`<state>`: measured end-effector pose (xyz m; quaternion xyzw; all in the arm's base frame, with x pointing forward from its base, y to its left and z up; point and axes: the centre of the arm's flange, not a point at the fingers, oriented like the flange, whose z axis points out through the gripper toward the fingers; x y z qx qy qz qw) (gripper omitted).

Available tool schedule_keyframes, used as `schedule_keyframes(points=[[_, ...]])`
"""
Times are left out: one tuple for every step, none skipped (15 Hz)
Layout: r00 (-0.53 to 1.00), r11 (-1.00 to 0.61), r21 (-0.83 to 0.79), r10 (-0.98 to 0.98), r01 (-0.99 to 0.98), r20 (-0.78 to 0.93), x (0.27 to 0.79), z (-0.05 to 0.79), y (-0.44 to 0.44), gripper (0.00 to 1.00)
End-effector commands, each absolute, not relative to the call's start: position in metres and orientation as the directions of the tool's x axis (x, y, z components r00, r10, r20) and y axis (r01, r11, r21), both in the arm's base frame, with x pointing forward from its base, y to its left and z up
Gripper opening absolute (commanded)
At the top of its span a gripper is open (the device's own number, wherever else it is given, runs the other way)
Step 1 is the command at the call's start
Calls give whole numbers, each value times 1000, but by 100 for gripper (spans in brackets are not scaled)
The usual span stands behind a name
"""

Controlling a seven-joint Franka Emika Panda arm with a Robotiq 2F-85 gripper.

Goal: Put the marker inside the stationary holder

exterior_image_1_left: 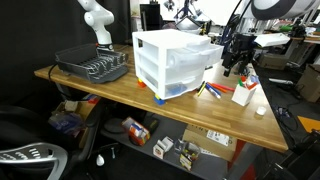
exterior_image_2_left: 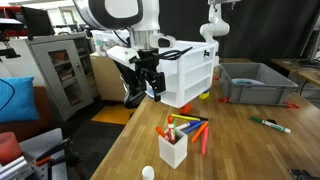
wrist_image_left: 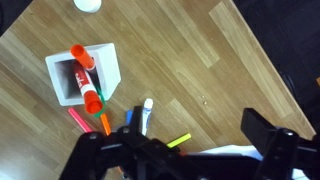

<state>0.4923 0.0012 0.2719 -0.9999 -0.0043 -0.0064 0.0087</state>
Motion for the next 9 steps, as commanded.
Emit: schedule_keyframes(points=[[1000, -998, -57, 2, 3, 21, 485, 266, 0, 100], [1000, -998, -63, -3, -2, 14, 480, 263, 0, 100], [1000, -998, -65, -9, -9, 7, 476, 260, -1, 100], [1000, -998, -64, -18, -18, -2, 473, 256, -3, 100], [1000, -998, -64, -28, -29, -9, 478, 253, -7, 100], [1000, -998, -62, -26, -27, -17, 477, 249, -9, 100], [999, -998, -60, -26, -27, -18, 477, 245, -11, 100], [999, -998, -52, -29, -30, -23, 474, 239, -13, 100], [999, -998, -55, -39, -40, -24, 473, 234, -15, 100]])
